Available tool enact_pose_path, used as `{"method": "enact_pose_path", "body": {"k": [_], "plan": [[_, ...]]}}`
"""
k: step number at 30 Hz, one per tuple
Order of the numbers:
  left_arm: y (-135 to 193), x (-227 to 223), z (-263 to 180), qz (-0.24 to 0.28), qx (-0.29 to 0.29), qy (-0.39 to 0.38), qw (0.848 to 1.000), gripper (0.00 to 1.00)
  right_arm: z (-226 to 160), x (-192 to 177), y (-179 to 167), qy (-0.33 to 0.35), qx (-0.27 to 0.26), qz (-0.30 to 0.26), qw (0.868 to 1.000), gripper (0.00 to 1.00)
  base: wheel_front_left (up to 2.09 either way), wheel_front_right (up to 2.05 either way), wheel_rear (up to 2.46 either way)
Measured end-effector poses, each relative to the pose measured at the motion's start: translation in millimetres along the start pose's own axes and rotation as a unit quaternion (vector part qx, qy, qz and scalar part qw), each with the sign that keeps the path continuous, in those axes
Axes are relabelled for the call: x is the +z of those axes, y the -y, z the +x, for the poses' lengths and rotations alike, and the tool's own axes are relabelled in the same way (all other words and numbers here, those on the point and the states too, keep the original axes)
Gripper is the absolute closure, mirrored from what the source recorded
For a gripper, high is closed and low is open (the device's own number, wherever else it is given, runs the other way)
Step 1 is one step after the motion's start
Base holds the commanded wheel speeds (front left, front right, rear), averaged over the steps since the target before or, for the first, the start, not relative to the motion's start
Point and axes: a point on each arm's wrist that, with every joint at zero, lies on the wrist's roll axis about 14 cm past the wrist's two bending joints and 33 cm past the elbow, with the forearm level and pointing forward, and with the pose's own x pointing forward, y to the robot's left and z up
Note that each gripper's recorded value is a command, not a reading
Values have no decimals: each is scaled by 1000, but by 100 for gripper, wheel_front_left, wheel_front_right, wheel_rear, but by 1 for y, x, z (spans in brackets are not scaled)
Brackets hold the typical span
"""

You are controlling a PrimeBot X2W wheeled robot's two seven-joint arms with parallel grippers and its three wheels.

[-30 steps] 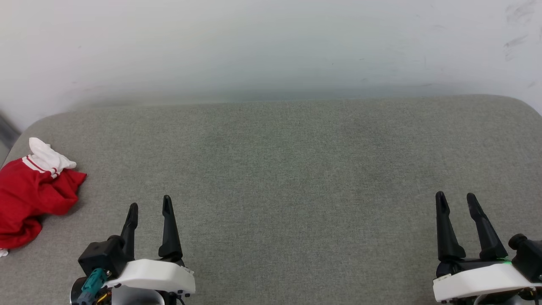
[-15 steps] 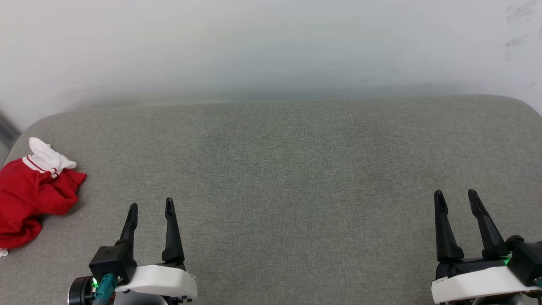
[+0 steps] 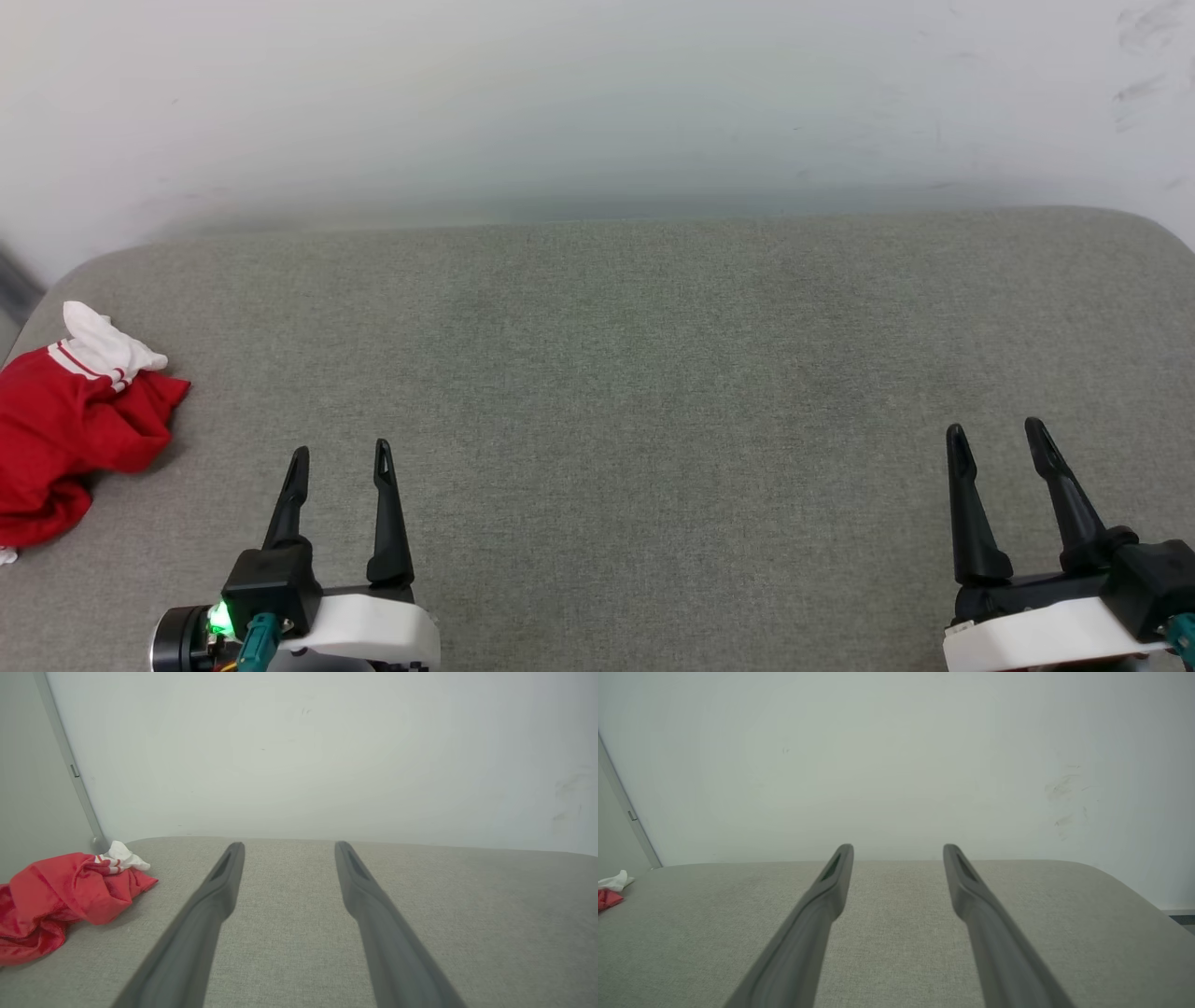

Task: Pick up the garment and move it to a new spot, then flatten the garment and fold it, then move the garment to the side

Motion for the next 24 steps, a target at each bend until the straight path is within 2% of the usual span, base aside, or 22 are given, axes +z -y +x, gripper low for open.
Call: {"method": "enact_pose_path", "body": {"k": [9, 24], "plan": [[3, 2, -1, 19, -9, 8, 1000, 0, -1, 2, -4, 7, 8, -21, 1000, 0, 0, 0, 0], [3, -3, -3, 3, -9, -1, 1000, 0, -5, -5, -1, -5, 0, 7, 1000, 0, 0, 0, 0]]}}
